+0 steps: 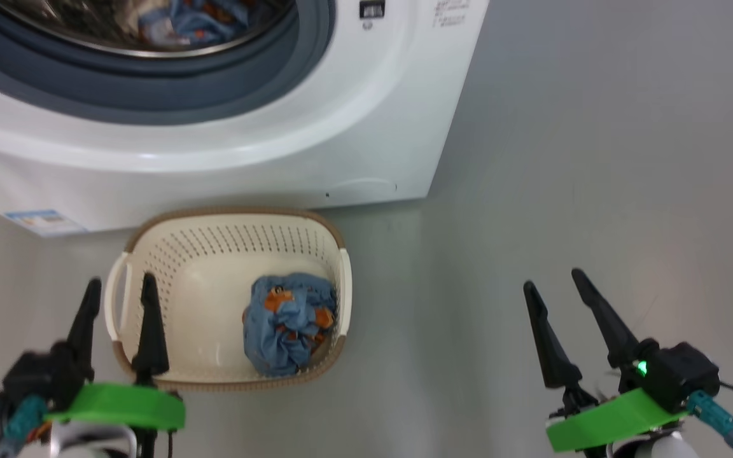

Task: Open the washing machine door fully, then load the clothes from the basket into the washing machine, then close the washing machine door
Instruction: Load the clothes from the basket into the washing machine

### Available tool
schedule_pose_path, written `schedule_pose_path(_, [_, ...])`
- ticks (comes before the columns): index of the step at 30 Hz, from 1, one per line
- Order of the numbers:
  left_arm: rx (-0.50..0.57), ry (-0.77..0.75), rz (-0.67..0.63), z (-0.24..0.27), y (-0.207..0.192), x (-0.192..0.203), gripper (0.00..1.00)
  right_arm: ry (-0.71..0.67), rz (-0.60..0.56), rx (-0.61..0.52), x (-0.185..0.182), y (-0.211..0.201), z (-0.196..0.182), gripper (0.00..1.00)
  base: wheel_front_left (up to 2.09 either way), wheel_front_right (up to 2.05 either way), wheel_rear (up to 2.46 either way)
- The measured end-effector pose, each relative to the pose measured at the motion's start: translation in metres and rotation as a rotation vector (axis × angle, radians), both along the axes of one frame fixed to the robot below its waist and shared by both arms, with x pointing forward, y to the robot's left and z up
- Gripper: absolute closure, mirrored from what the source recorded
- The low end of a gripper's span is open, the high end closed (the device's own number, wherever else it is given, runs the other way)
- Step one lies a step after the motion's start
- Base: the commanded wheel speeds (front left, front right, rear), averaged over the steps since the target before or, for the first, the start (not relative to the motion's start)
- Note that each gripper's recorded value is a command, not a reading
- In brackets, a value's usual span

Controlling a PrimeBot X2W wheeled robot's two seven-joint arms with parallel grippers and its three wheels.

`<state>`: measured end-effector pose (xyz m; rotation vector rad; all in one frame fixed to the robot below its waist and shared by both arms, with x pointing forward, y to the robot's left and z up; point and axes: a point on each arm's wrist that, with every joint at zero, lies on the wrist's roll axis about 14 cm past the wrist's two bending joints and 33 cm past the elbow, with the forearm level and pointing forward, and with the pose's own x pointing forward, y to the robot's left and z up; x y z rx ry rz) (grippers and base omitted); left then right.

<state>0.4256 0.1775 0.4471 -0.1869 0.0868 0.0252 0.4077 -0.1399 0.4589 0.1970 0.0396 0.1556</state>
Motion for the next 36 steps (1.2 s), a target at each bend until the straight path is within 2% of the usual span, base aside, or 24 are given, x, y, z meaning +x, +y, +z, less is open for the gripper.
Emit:
schedule_pose_path(8, [-0.040,0.081,-0.093,-0.045,-0.022,0.056,0.00,0.030,-0.006,0.022,0.030,-0.001,-0.023,0.00,0.00,0.00,0.00])
schedule_pose_path(18, [-0.049,0.337,-0.225,-0.154,-0.047,0.098,0.00,0.137,-0.006,0.009,0.054,-0.003,-0.082,0.00,0.00,0.00,0.00])
schedule_pose_path(27, [-0.099,0.642,-0.289,-0.261,-0.067,0.080,0.00,0.235,-0.015,-0.017,0.056,-0.009,-0.134,0.00,0.00,0.00,0.00])
schedule_pose_path(36, [-0.179,0.859,-0.387,-0.318,-0.103,0.047,0.00,0.309,-0.012,-0.026,0.054,-0.009,-0.173,0.00,0.00,0.00,0.00])
